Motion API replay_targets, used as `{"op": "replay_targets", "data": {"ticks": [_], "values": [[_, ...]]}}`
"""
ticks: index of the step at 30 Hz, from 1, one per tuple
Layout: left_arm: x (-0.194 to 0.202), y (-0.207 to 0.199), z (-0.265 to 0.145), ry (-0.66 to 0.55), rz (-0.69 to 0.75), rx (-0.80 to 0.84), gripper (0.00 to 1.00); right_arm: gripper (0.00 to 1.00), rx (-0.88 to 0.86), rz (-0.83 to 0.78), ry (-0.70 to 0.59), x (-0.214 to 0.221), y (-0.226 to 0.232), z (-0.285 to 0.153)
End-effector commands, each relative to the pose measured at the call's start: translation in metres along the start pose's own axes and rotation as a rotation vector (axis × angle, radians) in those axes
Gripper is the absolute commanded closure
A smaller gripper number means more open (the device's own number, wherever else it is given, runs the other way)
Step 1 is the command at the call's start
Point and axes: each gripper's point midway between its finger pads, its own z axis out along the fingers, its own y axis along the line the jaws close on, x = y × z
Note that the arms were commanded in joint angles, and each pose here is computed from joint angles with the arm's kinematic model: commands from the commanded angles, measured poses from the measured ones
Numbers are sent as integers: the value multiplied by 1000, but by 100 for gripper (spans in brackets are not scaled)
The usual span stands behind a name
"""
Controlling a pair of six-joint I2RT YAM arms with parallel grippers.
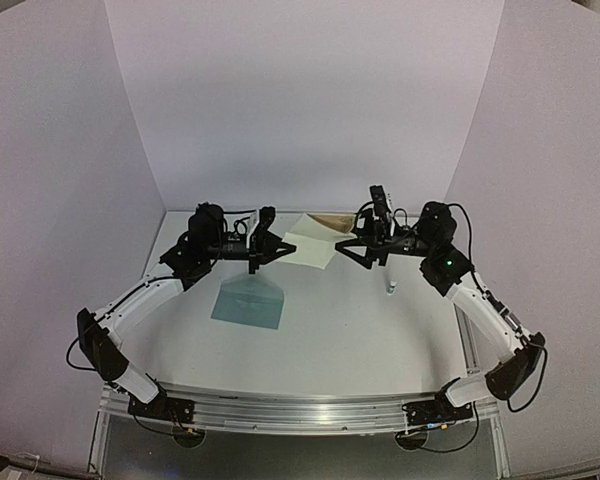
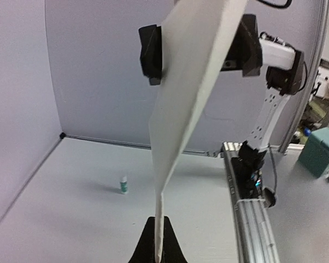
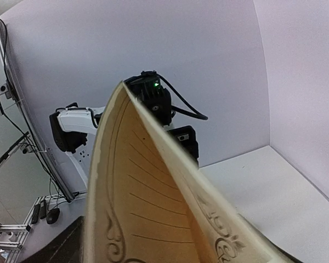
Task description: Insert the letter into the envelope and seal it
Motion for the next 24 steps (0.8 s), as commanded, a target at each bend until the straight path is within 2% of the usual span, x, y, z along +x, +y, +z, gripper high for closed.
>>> {"op": "replay_targets", "data": {"ticks": [1, 5, 7, 12, 15, 24], "values": [[-17, 18, -26, 52, 582, -227, 100, 10, -52, 16, -5, -7, 30, -32], [-7, 21, -30, 95, 873, -266, 100, 10, -55, 129, 7, -6, 23, -53], [1, 20, -30, 108, 972, -254, 100, 10, -56, 172, 12, -7, 18, -52], [4, 20, -27, 97, 1089, -264, 100, 12, 130, 273, -25, 7, -36, -37], [-1, 20, -24, 85, 1088, -287, 100, 12, 200, 280, -8, 28, -53, -20], [-18, 5, -22, 39, 861, -262, 100, 12, 224, 295, 56, 70, -66, 0]]}}
